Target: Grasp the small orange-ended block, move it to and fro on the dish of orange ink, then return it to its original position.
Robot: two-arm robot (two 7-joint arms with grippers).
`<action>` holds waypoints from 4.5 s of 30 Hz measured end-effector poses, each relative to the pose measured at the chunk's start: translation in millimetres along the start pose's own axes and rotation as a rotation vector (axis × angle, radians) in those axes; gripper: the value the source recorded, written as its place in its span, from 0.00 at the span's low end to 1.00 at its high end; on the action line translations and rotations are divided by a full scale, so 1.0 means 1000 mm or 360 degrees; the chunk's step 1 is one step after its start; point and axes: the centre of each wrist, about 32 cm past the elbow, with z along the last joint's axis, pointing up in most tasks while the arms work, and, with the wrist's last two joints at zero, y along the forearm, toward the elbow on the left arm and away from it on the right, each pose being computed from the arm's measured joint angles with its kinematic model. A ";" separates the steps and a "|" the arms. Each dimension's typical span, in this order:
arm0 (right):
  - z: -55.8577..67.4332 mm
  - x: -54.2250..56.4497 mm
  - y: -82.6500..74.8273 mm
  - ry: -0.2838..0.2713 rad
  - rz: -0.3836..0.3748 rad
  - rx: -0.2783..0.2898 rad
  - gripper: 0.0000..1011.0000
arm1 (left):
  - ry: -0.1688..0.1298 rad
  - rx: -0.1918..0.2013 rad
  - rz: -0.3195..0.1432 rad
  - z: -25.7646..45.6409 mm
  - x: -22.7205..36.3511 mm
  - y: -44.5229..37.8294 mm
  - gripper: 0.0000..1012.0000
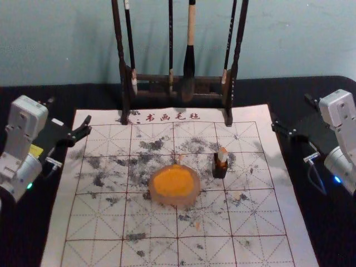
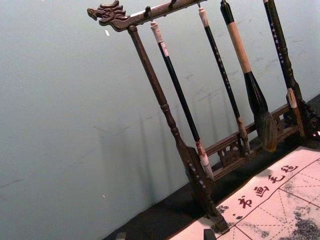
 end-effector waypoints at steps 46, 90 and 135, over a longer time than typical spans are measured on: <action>0.000 0.000 0.000 0.0000 0.0000 0.0000 0.99 | 0.0000 0.0000 0.0000 0.0000 0.0000 0.0000 0.99; 0.024 -0.051 -0.037 0.0502 0.0630 -0.0250 0.99 | 0.0000 0.0000 0.0000 0.0000 0.0000 0.0000 0.99; 0.031 -0.082 0.003 0.0553 0.0532 -0.0278 0.99 | 0.0000 0.0000 0.0000 0.0000 0.0000 0.0000 0.99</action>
